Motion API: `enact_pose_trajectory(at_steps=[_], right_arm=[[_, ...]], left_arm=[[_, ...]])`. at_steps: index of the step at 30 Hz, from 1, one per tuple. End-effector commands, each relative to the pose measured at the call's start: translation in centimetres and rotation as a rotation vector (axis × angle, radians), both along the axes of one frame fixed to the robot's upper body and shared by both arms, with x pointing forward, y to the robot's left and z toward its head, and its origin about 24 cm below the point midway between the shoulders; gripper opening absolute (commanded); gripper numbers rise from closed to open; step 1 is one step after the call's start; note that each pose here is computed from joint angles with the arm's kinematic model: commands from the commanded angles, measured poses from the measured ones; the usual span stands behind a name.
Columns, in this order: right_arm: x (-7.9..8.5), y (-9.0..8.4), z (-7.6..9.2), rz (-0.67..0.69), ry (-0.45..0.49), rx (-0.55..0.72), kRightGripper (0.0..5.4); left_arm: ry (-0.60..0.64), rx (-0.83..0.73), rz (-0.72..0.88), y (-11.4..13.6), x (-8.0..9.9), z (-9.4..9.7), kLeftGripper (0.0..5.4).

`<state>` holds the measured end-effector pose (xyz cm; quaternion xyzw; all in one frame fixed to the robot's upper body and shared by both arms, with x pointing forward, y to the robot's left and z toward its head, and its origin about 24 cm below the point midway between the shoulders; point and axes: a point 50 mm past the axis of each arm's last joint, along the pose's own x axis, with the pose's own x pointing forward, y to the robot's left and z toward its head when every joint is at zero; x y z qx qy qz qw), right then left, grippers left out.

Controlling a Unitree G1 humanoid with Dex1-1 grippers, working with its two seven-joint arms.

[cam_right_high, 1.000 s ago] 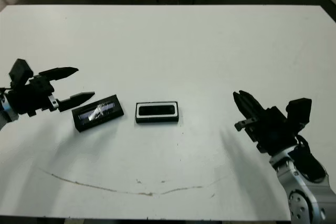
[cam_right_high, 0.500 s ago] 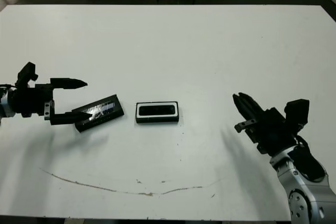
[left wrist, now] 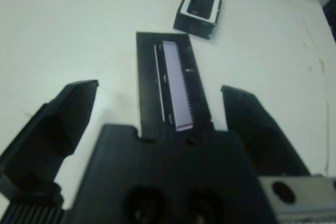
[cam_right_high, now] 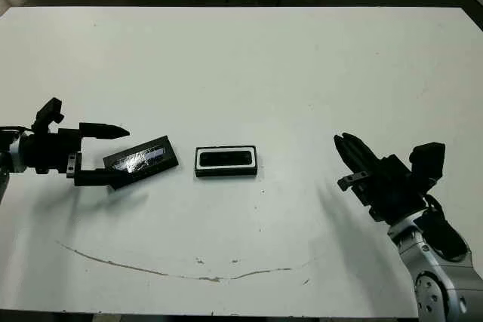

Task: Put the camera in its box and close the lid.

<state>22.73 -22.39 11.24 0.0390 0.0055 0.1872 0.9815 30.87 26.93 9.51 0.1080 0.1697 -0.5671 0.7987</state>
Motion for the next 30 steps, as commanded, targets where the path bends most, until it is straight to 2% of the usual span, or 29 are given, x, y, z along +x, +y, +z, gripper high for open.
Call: enact_pose_trajectory(at_steps=[1,8,14,21,30], right_arm=[[0.0,-0.3,-0.2,-0.013,0.021,-0.016,0.00],[0.0,-0.2,-0.1,-0.013,0.022,-0.021,0.00],[0.0,-0.2,0.0,-0.004,0.016,-0.022,0.00],[0.1,-0.4,-0.1,-0.022,0.010,-0.055,0.00],[0.1,-0.4,-0.1,-0.006,0.013,-0.014,0.00]], left_arm=[[0.028,0.008,-0.013,0.0,-0.3,-0.8,5.39],[-0.006,0.049,-0.036,0.1,-0.7,-1.4,5.39],[0.045,0.061,-0.021,0.1,-0.7,-2.1,5.39],[0.013,0.094,-0.033,0.1,-1.1,-2.7,5.39],[0.046,0.124,0.023,0.6,-1.7,-4.0,5.39]])
